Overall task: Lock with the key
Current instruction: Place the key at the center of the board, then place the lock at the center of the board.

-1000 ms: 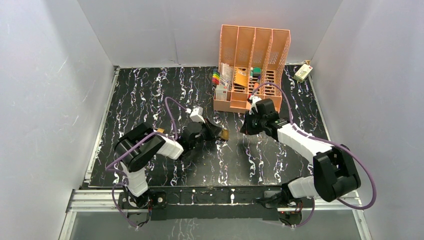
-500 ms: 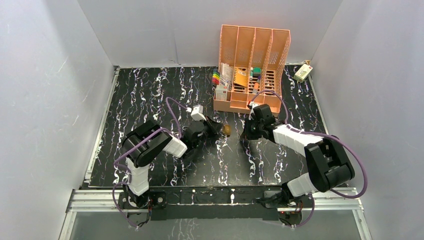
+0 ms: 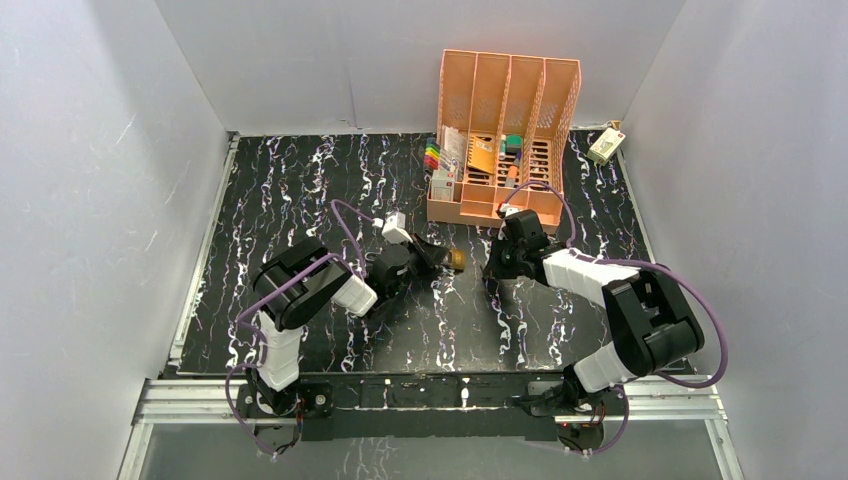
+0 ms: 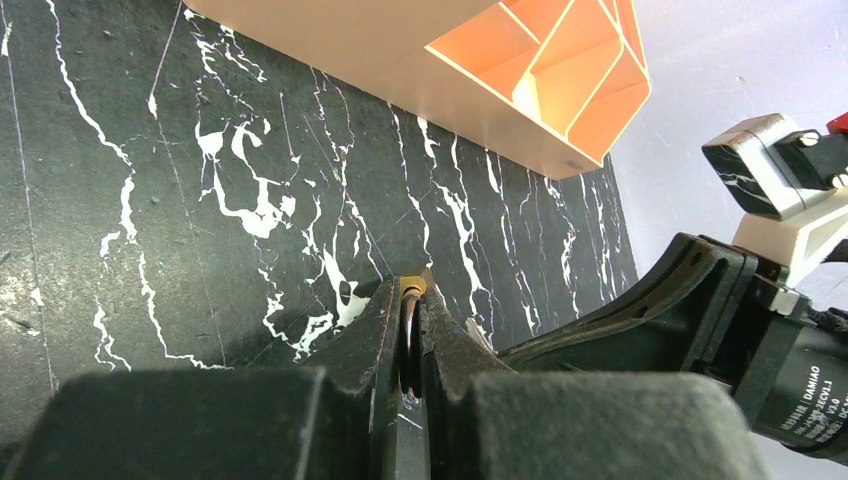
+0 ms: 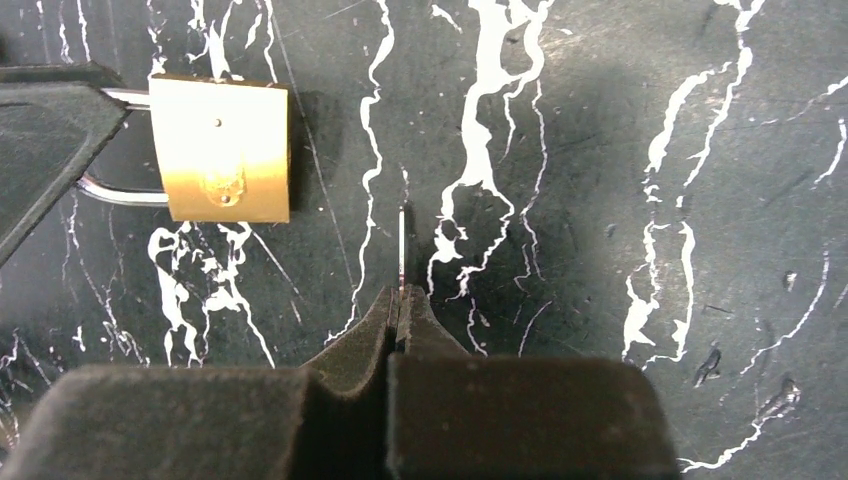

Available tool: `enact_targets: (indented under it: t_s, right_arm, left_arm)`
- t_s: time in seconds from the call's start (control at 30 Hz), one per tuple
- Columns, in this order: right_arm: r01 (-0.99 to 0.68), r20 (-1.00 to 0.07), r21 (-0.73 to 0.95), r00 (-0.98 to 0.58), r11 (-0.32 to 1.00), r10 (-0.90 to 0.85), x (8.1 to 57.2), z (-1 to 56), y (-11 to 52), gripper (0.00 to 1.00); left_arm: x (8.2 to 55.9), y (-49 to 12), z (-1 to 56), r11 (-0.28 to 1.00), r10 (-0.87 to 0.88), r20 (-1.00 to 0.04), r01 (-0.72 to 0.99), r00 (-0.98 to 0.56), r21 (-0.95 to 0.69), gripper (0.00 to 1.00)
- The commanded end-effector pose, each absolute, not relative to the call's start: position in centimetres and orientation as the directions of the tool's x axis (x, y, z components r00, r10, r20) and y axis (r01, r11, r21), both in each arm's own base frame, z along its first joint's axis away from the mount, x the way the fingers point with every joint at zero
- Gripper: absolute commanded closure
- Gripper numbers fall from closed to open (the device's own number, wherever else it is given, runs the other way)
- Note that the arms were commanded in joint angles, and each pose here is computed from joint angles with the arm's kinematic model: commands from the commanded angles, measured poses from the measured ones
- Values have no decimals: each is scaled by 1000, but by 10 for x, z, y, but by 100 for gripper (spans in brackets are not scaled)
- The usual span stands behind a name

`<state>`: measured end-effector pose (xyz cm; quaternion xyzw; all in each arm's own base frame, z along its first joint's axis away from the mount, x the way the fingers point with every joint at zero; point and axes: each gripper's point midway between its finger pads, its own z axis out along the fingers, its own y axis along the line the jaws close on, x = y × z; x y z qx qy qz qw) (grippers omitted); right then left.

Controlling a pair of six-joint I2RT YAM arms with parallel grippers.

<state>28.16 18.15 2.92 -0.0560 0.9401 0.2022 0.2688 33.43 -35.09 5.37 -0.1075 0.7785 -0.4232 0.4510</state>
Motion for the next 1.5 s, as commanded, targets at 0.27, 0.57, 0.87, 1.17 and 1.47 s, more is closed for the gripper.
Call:
enact_targets:
  t_s: [0.27, 0.57, 0.87, 1.17, 1.47]
  right_arm:
    - [-180, -614, 333, -787, 925, 68, 311, 44, 177, 85]
    - [-202, -629, 318, -776, 926, 47, 315, 51, 175, 47]
    - [-214, -641, 307, -767, 927, 36, 315, 56, 172, 34]
    - [-131, -631, 235, -774, 963, 48, 312, 46, 152, 54]
    - [-152, -656, 167, -755, 974, -5, 317, 50, 155, 58]
  left_arm:
    - [327, -369, 44, 601, -512, -596, 238, -618, -763, 100]
    - [322, -373, 35, 587, -504, -566, 223, -652, -779, 100]
    - [320, -365, 36, 602, -503, -579, 220, -641, -768, 98]
    - [317, -365, 33, 600, -499, -572, 217, -651, -770, 93]
    - [316, -366, 33, 596, -496, -569, 219, -656, -772, 93]
